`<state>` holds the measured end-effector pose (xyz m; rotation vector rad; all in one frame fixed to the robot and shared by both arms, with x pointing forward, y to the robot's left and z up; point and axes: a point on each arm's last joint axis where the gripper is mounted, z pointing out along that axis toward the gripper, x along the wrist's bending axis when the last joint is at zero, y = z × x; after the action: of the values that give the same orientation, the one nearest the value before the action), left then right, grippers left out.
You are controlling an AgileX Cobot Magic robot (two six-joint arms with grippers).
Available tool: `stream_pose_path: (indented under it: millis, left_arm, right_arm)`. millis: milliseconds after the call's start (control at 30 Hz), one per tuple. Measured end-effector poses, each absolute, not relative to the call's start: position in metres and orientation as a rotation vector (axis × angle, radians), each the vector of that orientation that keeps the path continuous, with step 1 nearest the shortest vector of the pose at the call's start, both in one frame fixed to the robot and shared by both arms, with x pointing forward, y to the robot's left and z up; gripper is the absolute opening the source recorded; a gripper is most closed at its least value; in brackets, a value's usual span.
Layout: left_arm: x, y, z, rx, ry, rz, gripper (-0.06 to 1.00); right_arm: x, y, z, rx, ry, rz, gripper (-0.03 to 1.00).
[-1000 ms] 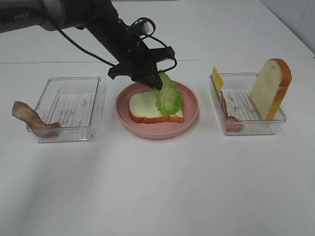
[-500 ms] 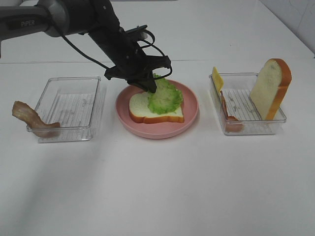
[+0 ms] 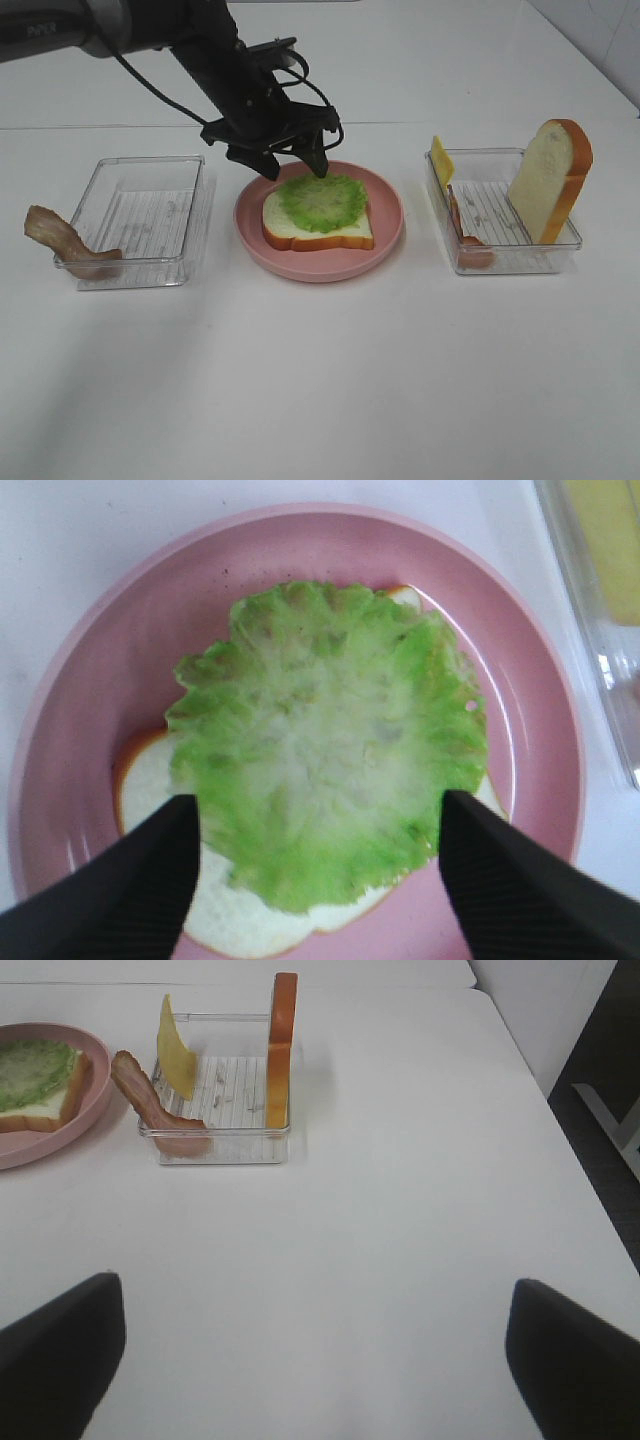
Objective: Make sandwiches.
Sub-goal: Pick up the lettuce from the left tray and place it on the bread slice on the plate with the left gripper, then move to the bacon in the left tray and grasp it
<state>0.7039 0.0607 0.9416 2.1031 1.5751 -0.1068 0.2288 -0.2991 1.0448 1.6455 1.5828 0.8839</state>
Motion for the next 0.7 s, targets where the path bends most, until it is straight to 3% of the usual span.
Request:
stream_pose_path:
  millis: [133, 200, 267, 367, 433, 633, 700]
  left_arm:
    - [0.692, 0.069, 0.981, 2.158, 1.567, -0.069, 0.74]
    - [0.688, 0.073, 0.993, 2.173, 1.578, -0.055, 0.75]
    - [0.675, 0.088, 1.030, 2.204, 1.643, 0.031, 0.77]
    - [0.672, 0.091, 1.041, 2.195, 1.656, 0.071, 0.78]
    - [0.663, 0.110, 1.071, 2.157, 1.699, 0.212, 0.78]
    - [0.652, 0.137, 1.081, 2.130, 1.780, 0.250, 0.78]
    - [0.638, 0.179, 1.077, 2.106, 1.914, 0.232, 0.78]
  right_arm:
    - [0.229, -0.299, 1.045, 1.645, 1.583, 0.884, 0.96]
    - [0.229, -0.299, 1.045, 1.645, 1.583, 0.884, 0.96]
    - [0.229, -0.299, 1.045, 1.645, 1.583, 0.884, 0.96]
    - [0.229, -0.299, 1.045, 1.645, 1.583, 0.884, 0.96]
    - [0.229, -0.299, 1.045, 1.645, 1.583, 0.884, 0.96]
    - [0.229, -0.299, 1.045, 1.645, 1.583, 0.884, 0.96]
    - [0.229, -0.299, 1.045, 1.645, 1.583, 0.884, 0.96]
